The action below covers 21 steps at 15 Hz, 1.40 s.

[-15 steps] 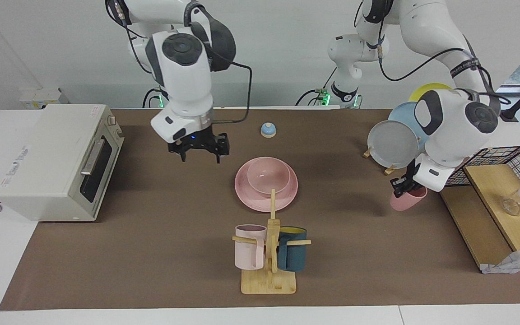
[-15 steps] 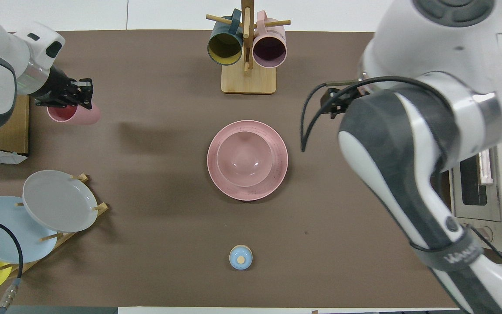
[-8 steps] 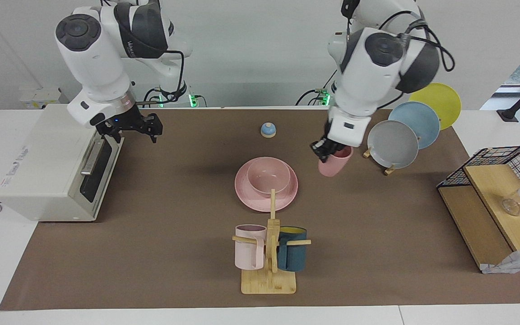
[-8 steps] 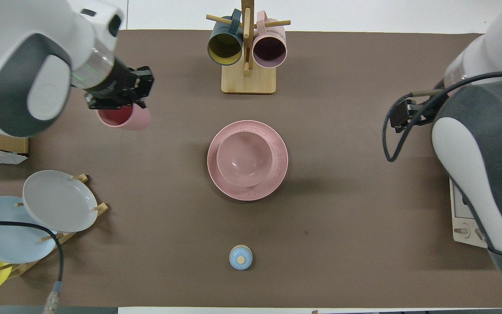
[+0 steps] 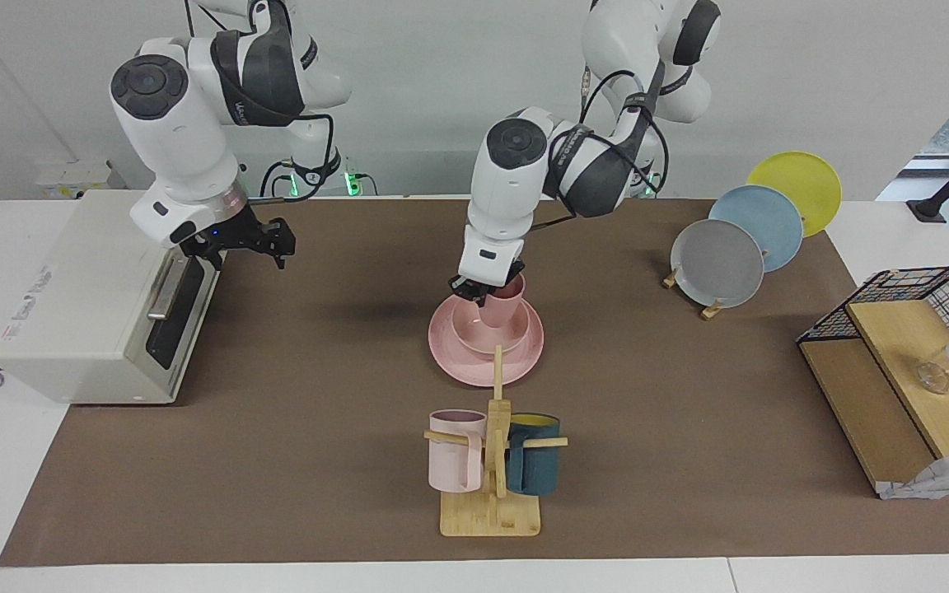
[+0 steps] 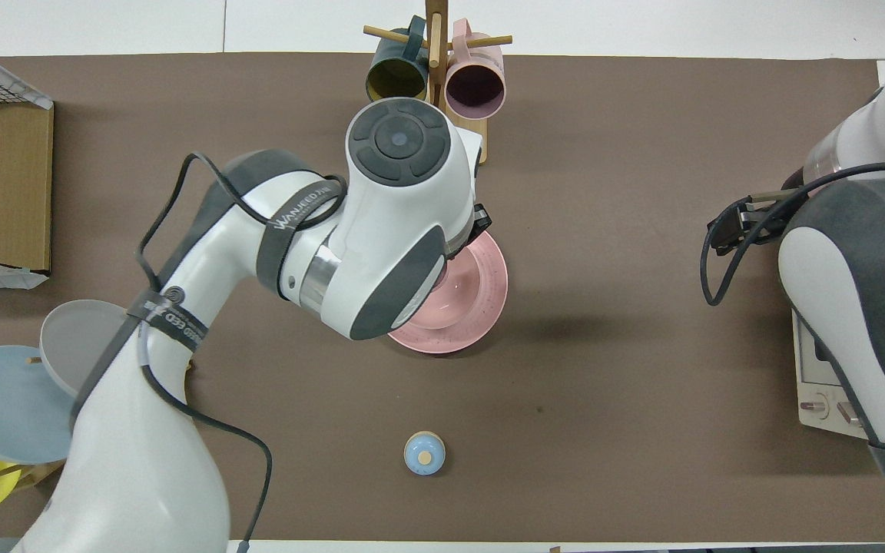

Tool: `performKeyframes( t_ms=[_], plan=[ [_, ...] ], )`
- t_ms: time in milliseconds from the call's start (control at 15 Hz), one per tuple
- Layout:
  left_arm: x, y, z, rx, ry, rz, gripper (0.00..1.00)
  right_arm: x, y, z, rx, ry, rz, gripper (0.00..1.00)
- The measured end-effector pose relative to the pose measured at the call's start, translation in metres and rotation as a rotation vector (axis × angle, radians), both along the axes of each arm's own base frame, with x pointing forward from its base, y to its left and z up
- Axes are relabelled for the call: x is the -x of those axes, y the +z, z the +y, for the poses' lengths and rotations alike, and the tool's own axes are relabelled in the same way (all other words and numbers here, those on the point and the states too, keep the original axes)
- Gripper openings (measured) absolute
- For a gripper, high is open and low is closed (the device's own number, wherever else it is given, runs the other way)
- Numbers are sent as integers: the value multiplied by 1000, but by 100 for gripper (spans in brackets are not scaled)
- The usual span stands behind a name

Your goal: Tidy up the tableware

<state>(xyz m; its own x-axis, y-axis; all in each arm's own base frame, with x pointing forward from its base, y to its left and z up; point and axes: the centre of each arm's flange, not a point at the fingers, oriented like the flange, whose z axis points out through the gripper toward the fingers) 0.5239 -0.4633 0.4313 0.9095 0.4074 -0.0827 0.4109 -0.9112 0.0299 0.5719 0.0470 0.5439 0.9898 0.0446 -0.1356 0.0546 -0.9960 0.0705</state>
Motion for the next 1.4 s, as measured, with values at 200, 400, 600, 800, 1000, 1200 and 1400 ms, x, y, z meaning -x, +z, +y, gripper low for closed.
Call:
performKeyframes(
  t_ms=[200, 400, 600, 800, 1000, 1200, 1400],
  plan=[
    [4, -23, -8, -12, 7, 8, 4, 4, 3, -1, -1, -1, -4, 100],
    [7, -39, -8, -20, 6, 14, 4, 7, 12, -5, -4, 9, -17, 100],
    [7, -48, -6, -18, 9, 8, 4, 10, 21, -12, -8, 14, -32, 100],
    [7, -51, -4, -22, 11, 9, 19, 18, 30, -17, -7, 6, -21, 100],
    [0, -37, 4, -15, 26, -12, 53, 21, 34, -30, -8, -15, -21, 100],
    [-21, 22, 49, 1, 45, -45, 85, 21, 34, -33, -8, -19, -22, 100],
    [-39, 103, 136, 7, 74, -69, 100, 21, 34, -32, -8, -18, -22, 100]
  ],
)
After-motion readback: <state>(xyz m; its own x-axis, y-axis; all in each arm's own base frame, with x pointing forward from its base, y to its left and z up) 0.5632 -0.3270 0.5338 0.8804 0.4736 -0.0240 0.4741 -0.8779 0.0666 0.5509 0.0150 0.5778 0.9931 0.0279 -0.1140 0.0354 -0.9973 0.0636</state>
